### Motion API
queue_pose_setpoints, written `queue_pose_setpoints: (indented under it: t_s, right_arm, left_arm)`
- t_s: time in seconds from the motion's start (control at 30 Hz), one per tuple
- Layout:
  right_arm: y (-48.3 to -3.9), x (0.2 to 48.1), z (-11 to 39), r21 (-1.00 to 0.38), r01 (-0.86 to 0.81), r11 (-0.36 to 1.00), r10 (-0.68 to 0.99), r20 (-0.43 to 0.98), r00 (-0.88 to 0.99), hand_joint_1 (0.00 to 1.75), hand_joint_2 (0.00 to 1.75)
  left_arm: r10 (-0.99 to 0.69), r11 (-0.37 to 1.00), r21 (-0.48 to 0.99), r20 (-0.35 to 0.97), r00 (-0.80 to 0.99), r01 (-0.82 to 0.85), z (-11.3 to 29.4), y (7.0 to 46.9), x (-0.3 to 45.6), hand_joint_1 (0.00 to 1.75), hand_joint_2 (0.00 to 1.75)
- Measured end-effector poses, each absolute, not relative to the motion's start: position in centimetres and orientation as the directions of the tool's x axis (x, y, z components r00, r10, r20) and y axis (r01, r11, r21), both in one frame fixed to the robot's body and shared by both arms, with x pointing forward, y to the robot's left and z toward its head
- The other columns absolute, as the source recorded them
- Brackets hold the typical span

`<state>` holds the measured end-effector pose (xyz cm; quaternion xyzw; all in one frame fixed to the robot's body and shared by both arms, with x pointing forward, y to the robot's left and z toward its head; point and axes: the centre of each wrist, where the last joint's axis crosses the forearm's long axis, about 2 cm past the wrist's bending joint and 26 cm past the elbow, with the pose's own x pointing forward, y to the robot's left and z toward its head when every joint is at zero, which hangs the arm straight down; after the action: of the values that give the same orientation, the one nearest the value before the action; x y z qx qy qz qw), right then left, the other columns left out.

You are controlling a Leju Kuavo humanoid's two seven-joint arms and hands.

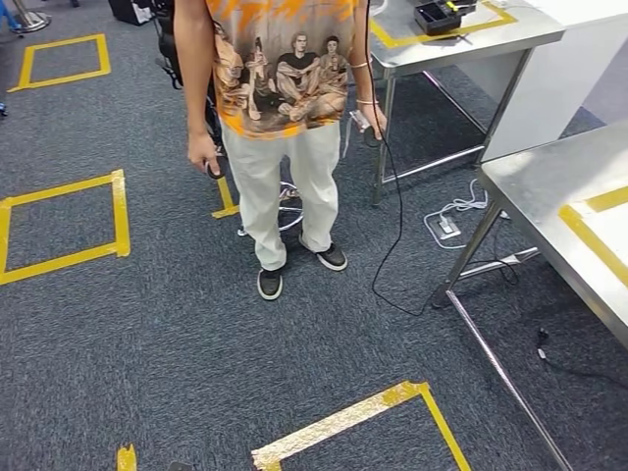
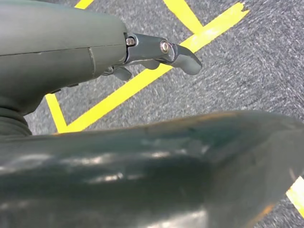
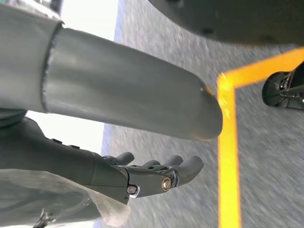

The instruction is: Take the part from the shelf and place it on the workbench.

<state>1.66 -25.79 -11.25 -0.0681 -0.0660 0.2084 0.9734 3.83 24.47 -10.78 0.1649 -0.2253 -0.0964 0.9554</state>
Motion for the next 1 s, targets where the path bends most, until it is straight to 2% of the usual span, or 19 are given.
queue_pose_setpoints:
  t_s: [0.47,1.0]
  right_arm:
    - [-26.1,5.2,-10.9,-0.192,-0.297,0.935,0.338,0.241,0.910,0.00,0.00]
    - [-25.3,6.0,-10.7,-0.199,-0.229,0.953,0.278,0.273,0.921,0.00,0.00]
  left_arm:
    - [-0.178,0.947,0.321,0.462,0.869,0.023,-10.5,24.2,6.2,0.00,0.00]
    - [-0.152,0.945,0.326,0.443,0.883,-0.001,-10.5,24.7,6.6,0.00,0.00]
